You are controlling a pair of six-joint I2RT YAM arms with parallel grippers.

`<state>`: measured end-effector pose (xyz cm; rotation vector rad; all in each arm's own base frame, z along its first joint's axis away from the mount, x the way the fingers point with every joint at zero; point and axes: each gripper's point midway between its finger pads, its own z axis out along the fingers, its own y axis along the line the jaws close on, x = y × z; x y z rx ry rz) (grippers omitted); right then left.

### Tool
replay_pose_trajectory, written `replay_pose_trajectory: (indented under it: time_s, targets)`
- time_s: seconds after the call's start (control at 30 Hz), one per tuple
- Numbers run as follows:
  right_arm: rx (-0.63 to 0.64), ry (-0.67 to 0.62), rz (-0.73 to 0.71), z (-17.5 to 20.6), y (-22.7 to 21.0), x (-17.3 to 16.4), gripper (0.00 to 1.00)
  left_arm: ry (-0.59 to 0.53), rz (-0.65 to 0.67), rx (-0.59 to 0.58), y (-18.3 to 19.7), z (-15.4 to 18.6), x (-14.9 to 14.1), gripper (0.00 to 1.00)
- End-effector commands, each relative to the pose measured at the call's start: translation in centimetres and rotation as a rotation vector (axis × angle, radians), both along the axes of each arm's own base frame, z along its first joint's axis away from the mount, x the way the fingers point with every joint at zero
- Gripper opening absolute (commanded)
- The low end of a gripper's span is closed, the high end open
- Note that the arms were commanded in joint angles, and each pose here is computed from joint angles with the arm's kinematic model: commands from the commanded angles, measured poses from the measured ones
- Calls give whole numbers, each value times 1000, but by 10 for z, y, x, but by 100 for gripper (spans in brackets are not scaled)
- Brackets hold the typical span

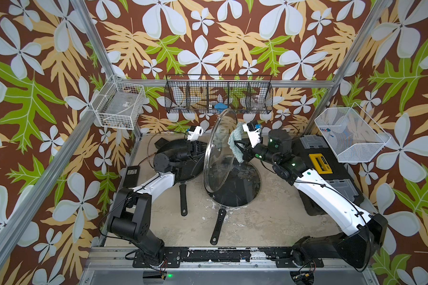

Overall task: Wipe the pot lid with a cloth
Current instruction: Wipe the pot lid.

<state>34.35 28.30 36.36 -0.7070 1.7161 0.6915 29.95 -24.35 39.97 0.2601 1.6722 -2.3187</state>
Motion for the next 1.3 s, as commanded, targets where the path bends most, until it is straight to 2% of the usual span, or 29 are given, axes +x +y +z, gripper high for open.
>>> replay_pose_trajectory:
  time_s: [0.0,0.27,0.37,0.5,0.83,0.93,1.07,1.13,1.27]
  targets:
    - [-21,-34,109,0,20,-37,0,-262,35,-147,14,36,-30,0]
    - [-15,-54,336,-4,68,-132,0,-255,36,-150,14,36,-27,0]
    - [-18,-45,379,-9,74,-146,0,-254,37,-149,14,35,-27,0]
    - [-64,-79,239,-8,61,-115,0,-252,36,-149,14,35,-27,0]
    - [-12,-33,-70,12,-8,23,0,-265,34,-150,15,38,-31,0]
    - [-25,-6,-125,11,-21,51,0,-273,33,-152,15,41,-34,0]
    - [-22,10,-62,8,-14,43,0,-270,34,-151,15,40,-33,0]
    - [-10,9,3,6,-4,23,0,-267,35,-152,15,40,-32,0]
    - [-72,-12,93,-4,21,-27,0,-266,36,-153,15,39,-31,0]
